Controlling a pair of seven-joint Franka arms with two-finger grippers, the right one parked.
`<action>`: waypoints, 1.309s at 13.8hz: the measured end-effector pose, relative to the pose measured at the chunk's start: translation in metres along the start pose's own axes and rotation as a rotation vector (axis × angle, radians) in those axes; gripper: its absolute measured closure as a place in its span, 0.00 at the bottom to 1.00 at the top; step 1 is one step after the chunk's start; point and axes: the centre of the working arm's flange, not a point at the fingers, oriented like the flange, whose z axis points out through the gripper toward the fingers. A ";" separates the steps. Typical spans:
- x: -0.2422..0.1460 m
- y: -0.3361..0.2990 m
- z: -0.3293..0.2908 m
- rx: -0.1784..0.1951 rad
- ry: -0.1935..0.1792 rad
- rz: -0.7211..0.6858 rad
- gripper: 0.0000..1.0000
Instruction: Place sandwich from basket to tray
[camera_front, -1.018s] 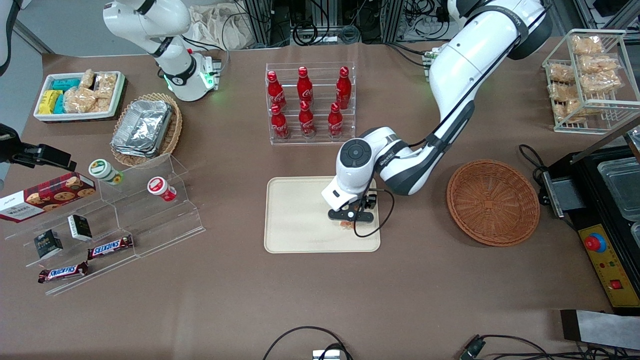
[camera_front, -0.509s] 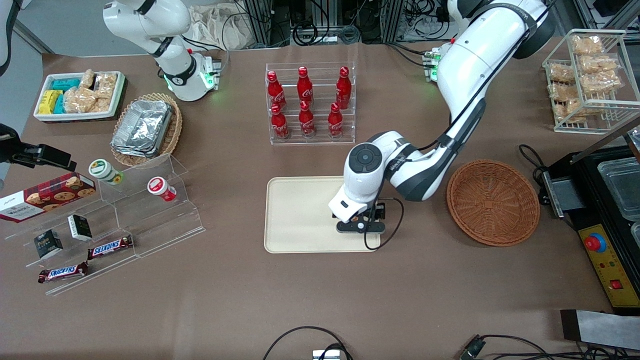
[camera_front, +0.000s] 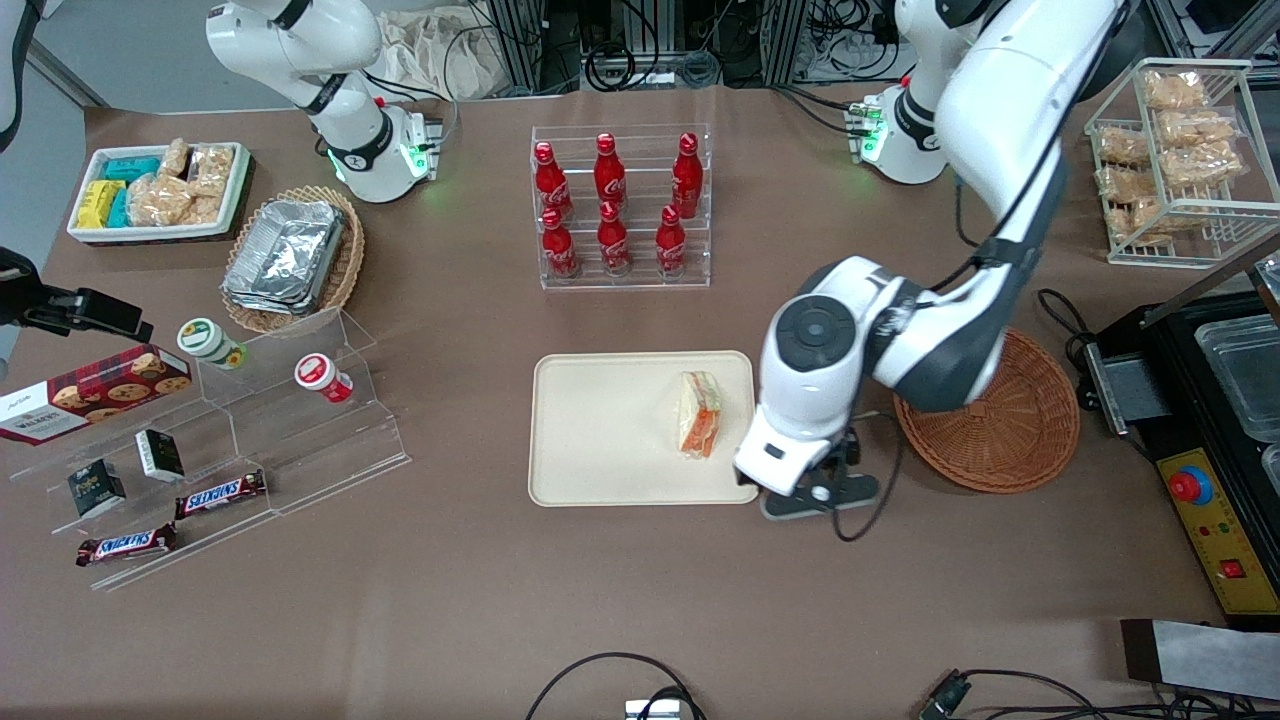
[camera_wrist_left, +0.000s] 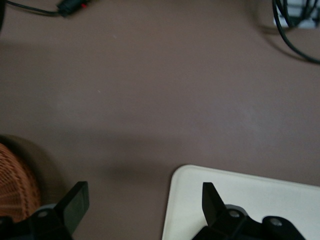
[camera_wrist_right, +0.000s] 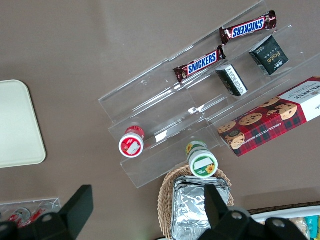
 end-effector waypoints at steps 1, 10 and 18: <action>0.008 -0.009 -0.005 -0.001 0.007 -0.017 0.00; 0.053 -0.084 -0.029 0.031 0.021 -0.106 0.00; 0.083 -0.201 -0.101 -0.013 -0.020 0.014 0.00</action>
